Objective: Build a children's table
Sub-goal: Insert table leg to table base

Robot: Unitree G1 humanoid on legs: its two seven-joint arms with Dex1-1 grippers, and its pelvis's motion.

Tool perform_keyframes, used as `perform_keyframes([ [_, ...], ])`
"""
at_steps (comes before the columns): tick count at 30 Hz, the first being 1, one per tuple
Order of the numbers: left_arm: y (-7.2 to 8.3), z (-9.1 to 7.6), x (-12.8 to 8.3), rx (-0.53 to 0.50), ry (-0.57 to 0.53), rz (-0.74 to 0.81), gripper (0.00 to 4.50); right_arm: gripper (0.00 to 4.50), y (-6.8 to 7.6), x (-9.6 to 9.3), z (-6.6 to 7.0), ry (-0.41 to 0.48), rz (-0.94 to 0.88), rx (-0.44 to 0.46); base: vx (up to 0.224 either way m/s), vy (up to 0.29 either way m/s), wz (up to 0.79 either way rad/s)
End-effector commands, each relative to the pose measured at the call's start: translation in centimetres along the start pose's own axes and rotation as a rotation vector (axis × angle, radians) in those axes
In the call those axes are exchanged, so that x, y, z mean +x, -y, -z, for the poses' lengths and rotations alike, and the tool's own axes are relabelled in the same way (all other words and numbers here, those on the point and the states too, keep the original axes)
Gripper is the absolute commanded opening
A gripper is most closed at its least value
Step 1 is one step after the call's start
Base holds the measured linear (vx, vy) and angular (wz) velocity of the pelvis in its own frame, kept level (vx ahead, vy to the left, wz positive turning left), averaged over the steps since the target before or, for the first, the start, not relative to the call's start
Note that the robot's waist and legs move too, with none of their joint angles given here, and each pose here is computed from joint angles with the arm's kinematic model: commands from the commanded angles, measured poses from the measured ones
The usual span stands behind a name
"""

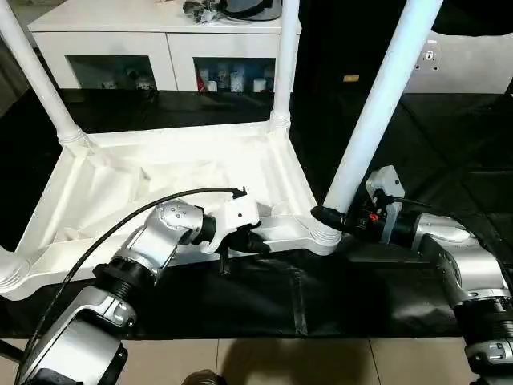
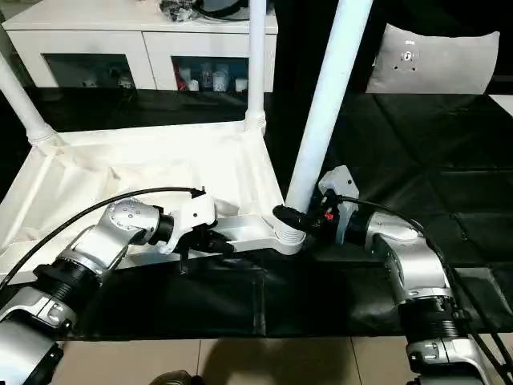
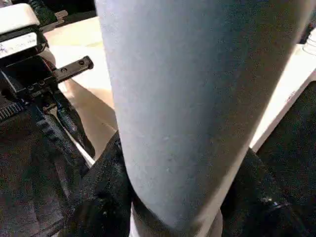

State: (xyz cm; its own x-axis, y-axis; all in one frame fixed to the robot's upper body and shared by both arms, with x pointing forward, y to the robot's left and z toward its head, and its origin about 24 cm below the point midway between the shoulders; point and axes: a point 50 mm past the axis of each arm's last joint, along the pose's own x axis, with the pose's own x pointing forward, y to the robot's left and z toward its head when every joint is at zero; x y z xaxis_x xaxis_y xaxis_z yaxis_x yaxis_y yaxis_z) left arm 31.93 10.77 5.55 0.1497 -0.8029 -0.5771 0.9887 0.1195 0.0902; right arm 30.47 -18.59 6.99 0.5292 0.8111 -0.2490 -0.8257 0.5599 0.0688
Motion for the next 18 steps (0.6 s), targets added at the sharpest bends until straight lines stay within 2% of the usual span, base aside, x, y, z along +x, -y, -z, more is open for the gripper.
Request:
perform_keyframes([
  [1, -1.3, -1.8, -1.4, 0.077, 0.035, -0.038, 0.00, 1.88, -0.6, -0.5, 3.6, -0.152, -0.012, 0.089, 0.000, 0.000, 0.00],
  [8, -1.2, -1.7, -1.4, 0.078, 0.027, -0.028, 0.00, 1.88, -0.9, 0.2, 3.6, -0.164, -0.025, 0.087, 0.000, 0.000, 0.00],
  [12, -1.1, -1.6, -1.3, 0.035, 0.040, -0.043, 0.00, 1.88, -0.8, 1.1, 4.2, -0.190, 0.066, 0.123, 0.000, 0.000, 0.00],
  [15, -0.6, -1.7, 0.0, -0.117, 0.069, -0.158, 0.00, 1.88, -1.1, 2.4, 4.2, -0.182, 0.231, 0.192, 0.000, 0.000, 0.00],
  [16, -0.6, -1.7, 0.0, -0.117, 0.069, -0.158, 0.00, 1.88, -1.1, 2.4, 4.2, -0.182, 0.231, 0.192, 0.000, 0.000, 0.00],
  [18, -0.2, -2.0, 1.2, -0.188, 0.075, -0.226, 0.00, 1.88, -1.3, 3.3, 4.1, -0.177, 0.313, 0.237, 0.000, 0.000, 0.00],
])
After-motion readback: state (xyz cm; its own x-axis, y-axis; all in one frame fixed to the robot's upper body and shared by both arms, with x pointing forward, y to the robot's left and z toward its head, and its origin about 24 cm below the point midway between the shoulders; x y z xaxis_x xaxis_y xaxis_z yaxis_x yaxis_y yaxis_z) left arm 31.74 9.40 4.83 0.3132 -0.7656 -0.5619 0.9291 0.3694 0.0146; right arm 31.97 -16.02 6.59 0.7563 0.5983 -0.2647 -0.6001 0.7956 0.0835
